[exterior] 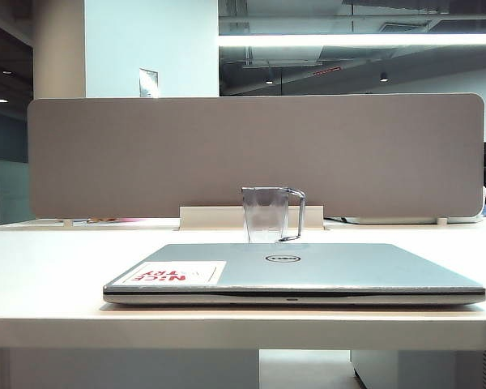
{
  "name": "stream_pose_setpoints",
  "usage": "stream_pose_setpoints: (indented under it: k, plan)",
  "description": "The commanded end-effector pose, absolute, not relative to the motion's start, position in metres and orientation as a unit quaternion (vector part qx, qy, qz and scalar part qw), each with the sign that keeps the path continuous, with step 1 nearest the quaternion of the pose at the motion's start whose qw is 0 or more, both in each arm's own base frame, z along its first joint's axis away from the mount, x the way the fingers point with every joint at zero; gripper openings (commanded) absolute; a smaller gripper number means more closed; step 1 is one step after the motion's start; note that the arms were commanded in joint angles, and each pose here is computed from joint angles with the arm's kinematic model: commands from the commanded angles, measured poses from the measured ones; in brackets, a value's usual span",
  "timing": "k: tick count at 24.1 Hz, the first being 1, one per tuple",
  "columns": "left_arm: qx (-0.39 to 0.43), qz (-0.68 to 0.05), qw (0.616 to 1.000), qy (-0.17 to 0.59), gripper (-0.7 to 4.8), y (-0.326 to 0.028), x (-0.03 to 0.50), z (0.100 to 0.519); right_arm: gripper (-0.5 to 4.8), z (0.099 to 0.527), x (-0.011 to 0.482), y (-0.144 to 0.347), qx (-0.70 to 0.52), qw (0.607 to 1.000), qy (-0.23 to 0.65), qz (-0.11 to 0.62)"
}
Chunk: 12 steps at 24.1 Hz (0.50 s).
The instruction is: Pick up the water cup and place it on the side of the laptop away from you.
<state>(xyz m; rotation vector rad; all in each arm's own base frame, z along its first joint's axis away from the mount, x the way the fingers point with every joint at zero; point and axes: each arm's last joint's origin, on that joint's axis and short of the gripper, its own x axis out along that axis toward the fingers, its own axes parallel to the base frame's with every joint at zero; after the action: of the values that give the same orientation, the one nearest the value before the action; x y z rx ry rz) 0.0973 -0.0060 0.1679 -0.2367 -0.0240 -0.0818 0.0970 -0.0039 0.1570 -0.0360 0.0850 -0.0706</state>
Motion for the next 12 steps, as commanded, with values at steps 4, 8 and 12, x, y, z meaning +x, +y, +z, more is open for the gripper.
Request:
stream_pose_setpoints:
  k: [4, 8, 12]
  plan:
    - [-0.111, -0.041, 0.993, -0.016, -0.05, -0.0060, 0.0972, 0.1695, -0.01, 0.1561, 0.0973, -0.0041, -0.019, 0.998, 0.040, -0.038]
    - [-0.031, -0.039, 0.999, -0.017, -0.05, -0.0060, 0.0972, 0.1690, -0.01, 0.1561, 0.0973, -0.0041, -0.019, 0.998, 0.040, -0.038]
    - [-0.004, -0.039, 0.999, -0.014, -0.05, -0.0060, 0.0972, 0.1682, -0.01, 0.1561, 0.0973, -0.0041, -0.019, 0.998, 0.040, -0.038]
